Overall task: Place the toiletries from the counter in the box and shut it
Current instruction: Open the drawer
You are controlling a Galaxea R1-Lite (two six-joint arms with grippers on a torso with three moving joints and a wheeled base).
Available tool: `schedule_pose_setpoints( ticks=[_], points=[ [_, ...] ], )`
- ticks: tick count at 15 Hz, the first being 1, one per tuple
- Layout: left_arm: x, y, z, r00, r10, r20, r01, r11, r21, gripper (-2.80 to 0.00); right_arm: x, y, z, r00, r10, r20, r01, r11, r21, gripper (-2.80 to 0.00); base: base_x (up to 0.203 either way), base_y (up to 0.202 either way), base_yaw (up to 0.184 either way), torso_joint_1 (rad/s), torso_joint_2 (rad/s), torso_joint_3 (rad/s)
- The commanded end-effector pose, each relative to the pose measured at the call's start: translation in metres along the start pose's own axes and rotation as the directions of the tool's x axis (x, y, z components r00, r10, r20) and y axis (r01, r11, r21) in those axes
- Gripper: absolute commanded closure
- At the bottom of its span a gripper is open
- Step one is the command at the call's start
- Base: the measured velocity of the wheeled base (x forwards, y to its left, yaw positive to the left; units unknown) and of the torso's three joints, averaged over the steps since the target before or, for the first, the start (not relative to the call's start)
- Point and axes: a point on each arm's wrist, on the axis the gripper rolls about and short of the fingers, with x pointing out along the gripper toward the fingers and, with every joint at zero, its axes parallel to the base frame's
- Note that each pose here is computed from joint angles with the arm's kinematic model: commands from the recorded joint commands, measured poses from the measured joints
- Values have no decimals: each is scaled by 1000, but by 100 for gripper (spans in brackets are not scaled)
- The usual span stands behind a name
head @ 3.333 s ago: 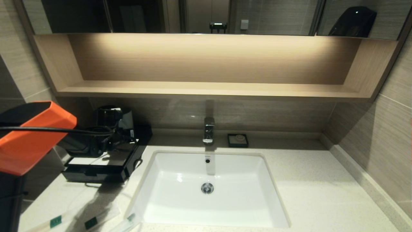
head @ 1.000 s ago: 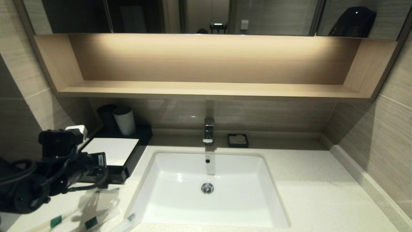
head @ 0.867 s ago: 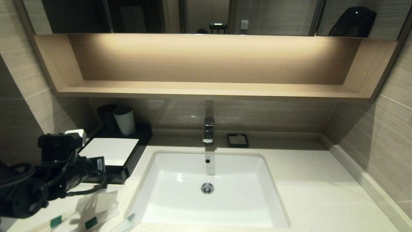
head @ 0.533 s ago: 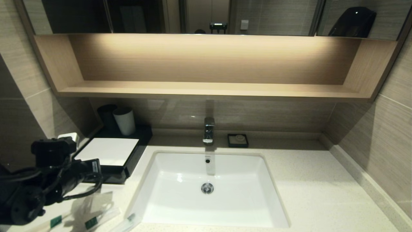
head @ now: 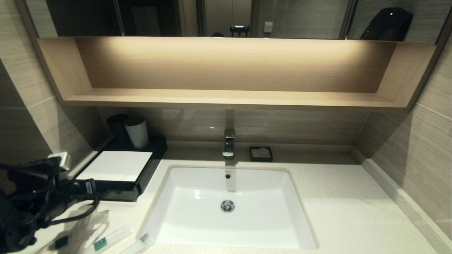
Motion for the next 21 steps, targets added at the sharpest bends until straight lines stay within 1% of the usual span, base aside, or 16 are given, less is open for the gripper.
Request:
schedule_pose_setpoints(
  ticks=[1,4,8,10,21],
  points=[
    [5,3,-4,1000,-15,-16,15,1000,-8,0,0,0,0,1000,0,0,0,1000,0,0,0,0,0,0,0,0],
    [13,3,-8,999,-23,-28,23,1000,-9,0,0,0,0,1000,0,0,0,1000,0,0,0,0,0,0,0,0],
    [18,3,-17,999,-34,-24,34,999,-9,0,0,0,0,1000,0,0,0,1000,0,0,0,0,0,0,0,0],
    [18,3,-17,998,-53,-23,52,999,-12,0,0,0,0,1000,0,0,0,1000,0,0,0,0,0,0,0,0],
    [23,2,-19,997,-67,-30,67,998,-11,0,0,0,0,1000,0,0,0,1000,0,0,0,0,0,0,0,0]
  ],
)
